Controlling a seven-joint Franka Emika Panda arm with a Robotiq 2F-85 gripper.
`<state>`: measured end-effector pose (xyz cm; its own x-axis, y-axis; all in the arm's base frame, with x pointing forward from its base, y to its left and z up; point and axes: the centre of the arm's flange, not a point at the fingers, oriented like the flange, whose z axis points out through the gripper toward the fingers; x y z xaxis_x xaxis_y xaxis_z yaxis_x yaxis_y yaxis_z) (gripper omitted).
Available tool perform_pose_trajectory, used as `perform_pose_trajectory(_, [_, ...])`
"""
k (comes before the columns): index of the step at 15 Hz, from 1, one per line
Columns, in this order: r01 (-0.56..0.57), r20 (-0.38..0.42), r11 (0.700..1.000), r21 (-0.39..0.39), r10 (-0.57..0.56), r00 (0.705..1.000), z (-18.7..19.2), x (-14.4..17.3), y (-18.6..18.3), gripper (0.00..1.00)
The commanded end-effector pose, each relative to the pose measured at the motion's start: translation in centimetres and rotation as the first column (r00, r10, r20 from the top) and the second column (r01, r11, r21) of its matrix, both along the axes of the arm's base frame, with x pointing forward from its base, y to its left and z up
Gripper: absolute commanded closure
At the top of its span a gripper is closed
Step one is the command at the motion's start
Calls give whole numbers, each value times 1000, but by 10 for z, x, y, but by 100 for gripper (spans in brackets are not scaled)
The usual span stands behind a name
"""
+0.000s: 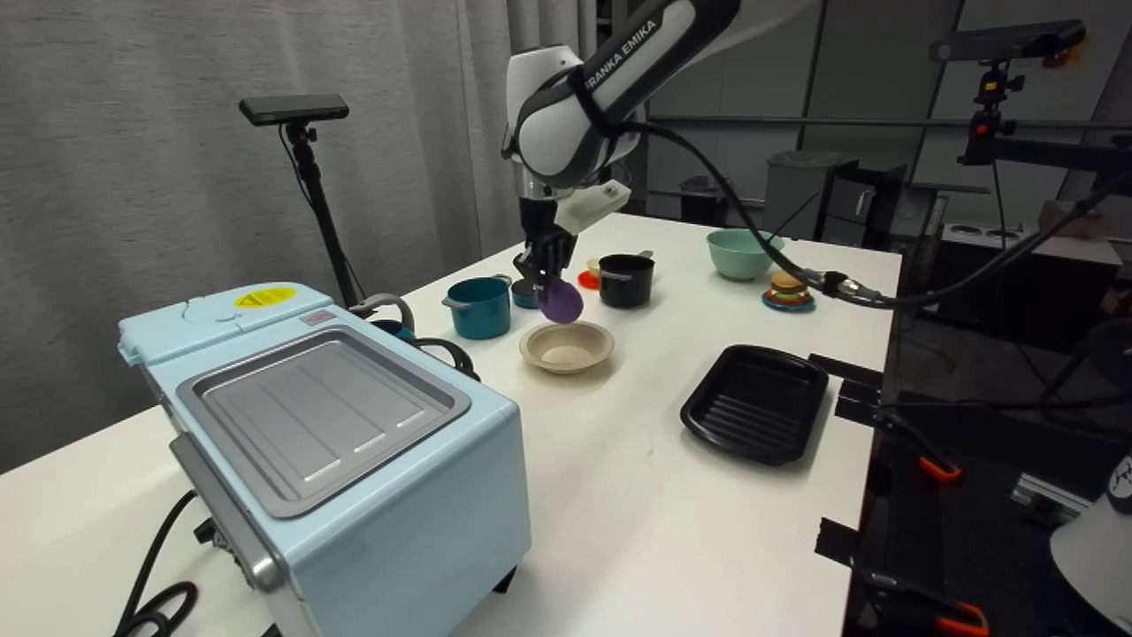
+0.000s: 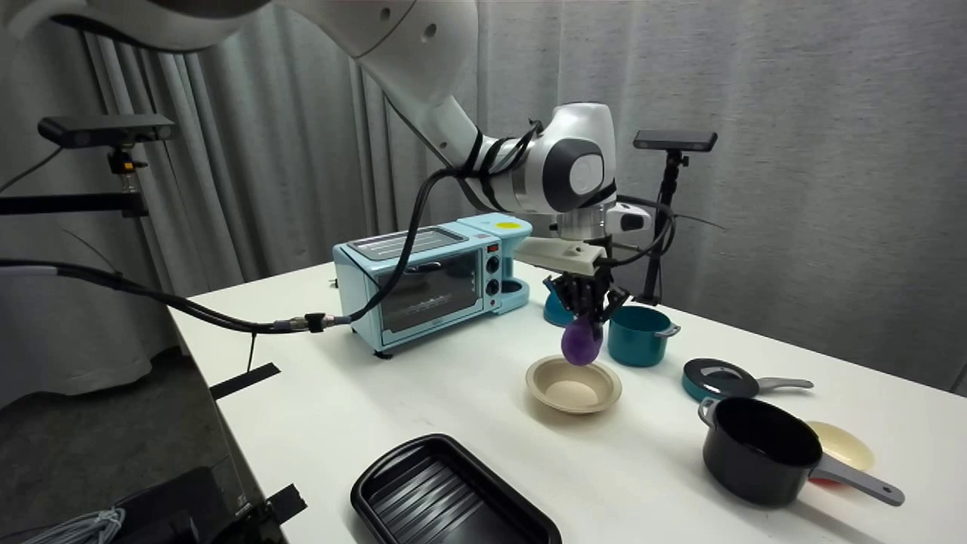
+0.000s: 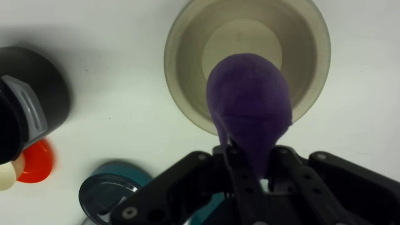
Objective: Put the purple plushie on the white plate
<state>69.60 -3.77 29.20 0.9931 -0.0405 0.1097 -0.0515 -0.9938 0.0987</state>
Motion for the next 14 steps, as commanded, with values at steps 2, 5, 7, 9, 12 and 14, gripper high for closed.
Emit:
perform_pose_trajectory(2, [30,-21,1000,-7,-30,999,-33,17,5,96])
perform_pose_trajectory(5, [38,-59,999,-12,-39,998,-56,16,8,96])
perform_pose_trajectory(7, [50,-71,999,-22,-52,996,-70,15,10,96])
perform_pose_trajectory(9, [61,-85,998,-31,-64,994,-78,14,11,58])
perform_pose_trajectory(12, [67,-87,997,-31,-69,994,-75,9,12,38])
perform_pose_trajectory(14, [69,-79,997,-32,-71,994,-67,2,11,22])
